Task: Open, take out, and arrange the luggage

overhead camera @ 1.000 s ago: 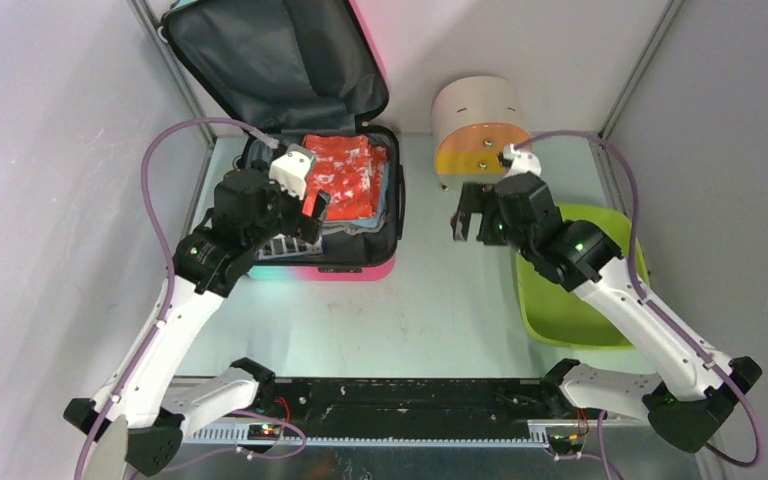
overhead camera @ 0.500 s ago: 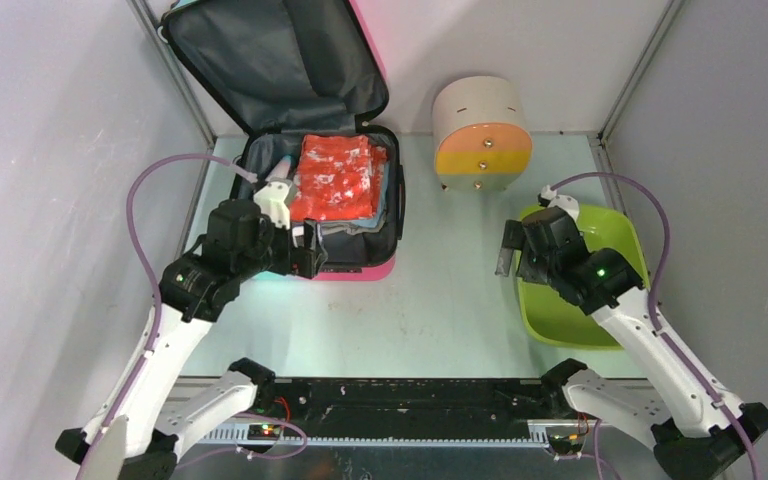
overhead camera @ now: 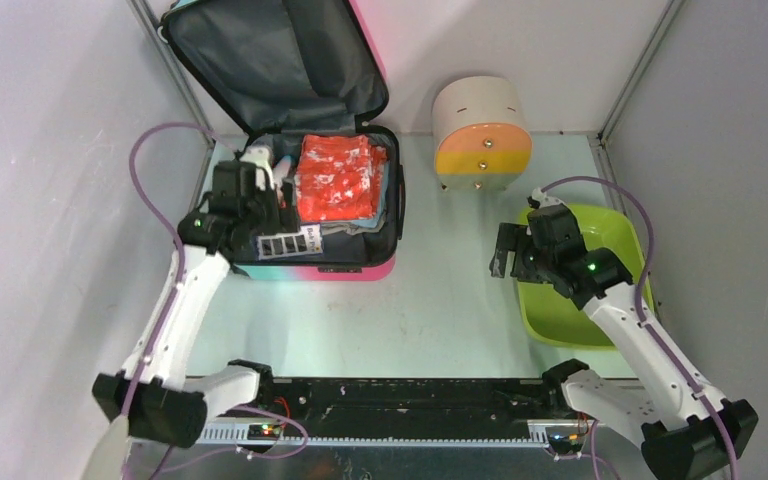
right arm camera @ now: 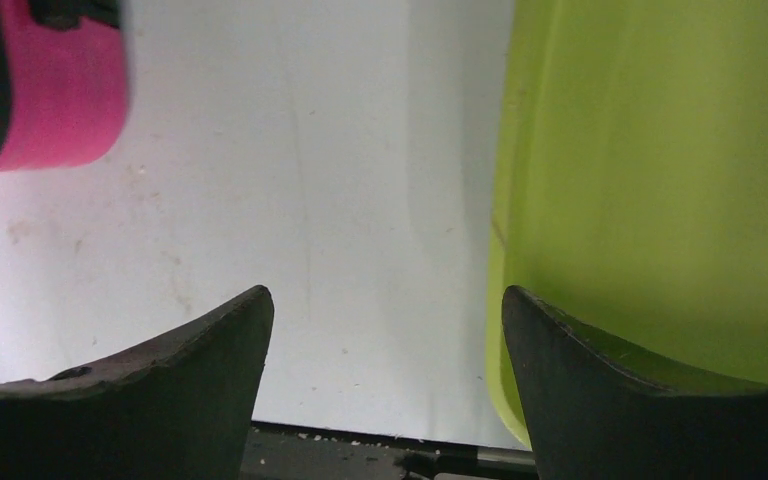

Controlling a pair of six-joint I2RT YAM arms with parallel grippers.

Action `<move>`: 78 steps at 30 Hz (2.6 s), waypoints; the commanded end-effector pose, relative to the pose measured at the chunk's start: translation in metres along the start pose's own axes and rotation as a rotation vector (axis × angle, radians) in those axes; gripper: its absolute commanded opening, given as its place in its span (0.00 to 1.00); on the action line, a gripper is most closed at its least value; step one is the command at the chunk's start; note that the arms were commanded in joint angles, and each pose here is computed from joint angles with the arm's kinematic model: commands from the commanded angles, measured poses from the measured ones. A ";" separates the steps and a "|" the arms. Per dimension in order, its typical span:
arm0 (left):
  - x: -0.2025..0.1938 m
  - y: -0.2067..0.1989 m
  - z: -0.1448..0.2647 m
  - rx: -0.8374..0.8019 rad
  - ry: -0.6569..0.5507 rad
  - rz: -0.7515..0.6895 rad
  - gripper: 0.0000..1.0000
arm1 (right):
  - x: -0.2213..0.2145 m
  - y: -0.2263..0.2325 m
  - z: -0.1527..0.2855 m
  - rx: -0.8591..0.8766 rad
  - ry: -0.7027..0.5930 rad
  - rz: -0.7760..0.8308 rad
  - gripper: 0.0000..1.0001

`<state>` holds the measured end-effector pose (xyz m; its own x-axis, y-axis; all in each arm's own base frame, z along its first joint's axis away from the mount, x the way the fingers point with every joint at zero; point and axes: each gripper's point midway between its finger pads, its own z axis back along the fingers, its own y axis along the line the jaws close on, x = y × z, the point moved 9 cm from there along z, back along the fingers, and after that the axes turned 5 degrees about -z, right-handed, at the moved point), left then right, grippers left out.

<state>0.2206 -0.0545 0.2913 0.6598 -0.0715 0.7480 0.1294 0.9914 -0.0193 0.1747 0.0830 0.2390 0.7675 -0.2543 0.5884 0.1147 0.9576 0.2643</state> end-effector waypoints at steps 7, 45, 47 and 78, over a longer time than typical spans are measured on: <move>0.077 0.042 -0.068 -0.097 -0.014 0.170 0.79 | -0.001 0.017 0.020 0.122 -0.081 0.032 0.86; -0.022 0.014 -0.040 0.029 -0.178 -0.037 0.82 | -0.073 0.100 -0.073 0.136 0.138 0.002 0.07; -0.023 0.015 -0.040 0.039 -0.173 -0.038 0.82 | -0.077 0.119 -0.077 0.168 0.140 -0.050 0.06; 0.062 0.036 -0.093 -0.081 -0.064 0.405 0.79 | -0.022 0.166 -0.008 0.321 -0.094 -0.021 0.88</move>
<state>0.3187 -0.0215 0.2570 0.6597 0.1701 0.7320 -0.0297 0.9792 -0.2007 0.1845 0.2567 0.2343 0.7668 -0.2783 0.5785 -0.0512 0.8718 0.4872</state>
